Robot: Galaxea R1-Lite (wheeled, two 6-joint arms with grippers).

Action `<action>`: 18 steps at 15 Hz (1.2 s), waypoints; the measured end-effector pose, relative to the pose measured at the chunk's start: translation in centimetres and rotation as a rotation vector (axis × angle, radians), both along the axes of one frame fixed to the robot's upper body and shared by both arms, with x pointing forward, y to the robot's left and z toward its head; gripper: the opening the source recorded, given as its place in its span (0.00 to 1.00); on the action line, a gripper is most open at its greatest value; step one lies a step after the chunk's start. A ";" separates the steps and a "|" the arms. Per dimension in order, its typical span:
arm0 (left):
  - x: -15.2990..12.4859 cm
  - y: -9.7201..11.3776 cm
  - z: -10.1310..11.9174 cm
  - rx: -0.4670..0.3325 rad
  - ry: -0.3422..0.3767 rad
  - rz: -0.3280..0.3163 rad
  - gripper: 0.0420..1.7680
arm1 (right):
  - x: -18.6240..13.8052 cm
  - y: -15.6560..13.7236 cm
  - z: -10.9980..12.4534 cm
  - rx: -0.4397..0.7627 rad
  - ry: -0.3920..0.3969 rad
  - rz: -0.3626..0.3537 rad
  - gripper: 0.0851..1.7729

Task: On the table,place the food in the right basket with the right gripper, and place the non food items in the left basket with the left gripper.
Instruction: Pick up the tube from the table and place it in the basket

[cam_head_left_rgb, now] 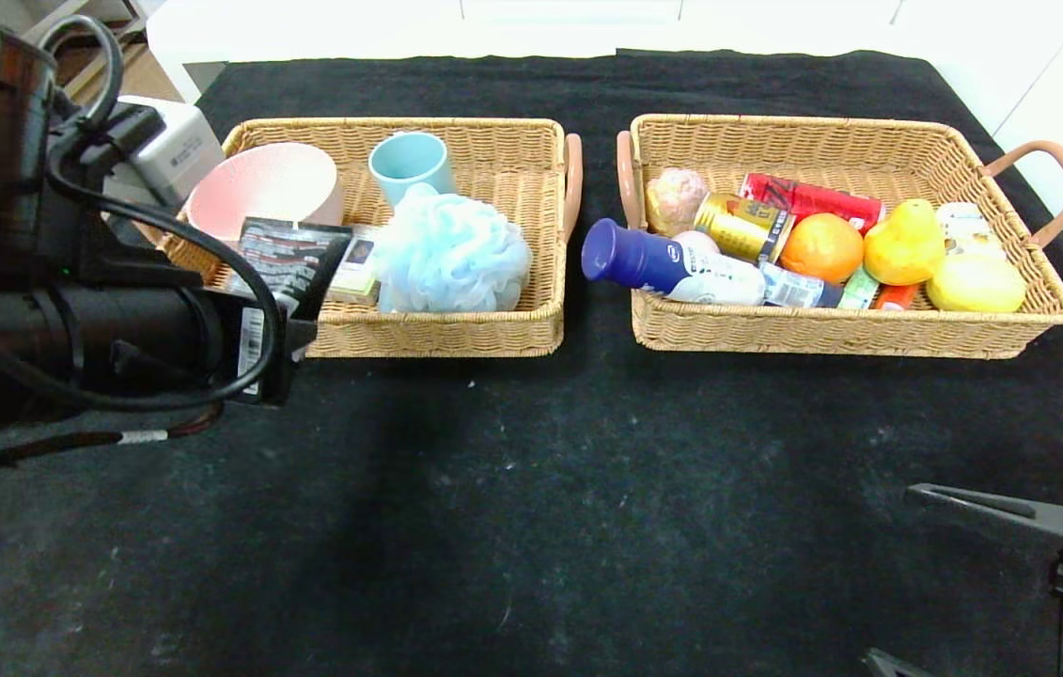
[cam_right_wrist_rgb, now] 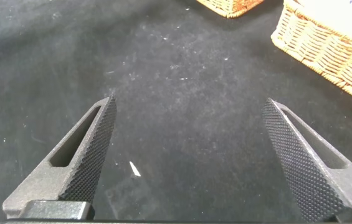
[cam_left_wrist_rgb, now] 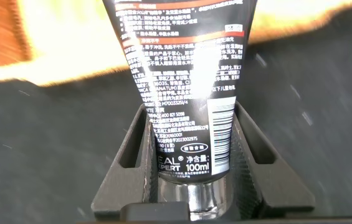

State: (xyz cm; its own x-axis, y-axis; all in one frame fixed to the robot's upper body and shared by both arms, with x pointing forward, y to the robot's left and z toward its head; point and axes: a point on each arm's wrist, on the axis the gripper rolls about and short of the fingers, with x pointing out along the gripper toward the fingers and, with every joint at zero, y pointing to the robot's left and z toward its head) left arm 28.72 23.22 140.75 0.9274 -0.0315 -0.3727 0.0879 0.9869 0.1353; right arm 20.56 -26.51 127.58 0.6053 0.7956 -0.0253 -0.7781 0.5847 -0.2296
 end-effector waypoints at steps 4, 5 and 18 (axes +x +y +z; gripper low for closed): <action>3.3 1.6 1.0 -0.021 -0.083 0.076 0.38 | -0.2 -0.1 0.4 0.010 -0.020 0.000 0.96; 4.1 2.0 1.2 -0.020 -0.095 0.087 0.38 | -0.3 -0.2 0.5 0.013 -0.024 0.000 0.96; 12.4 0.9 2.3 -0.043 -0.159 0.118 0.38 | -0.4 -0.3 0.8 0.023 -0.039 -0.005 0.96</action>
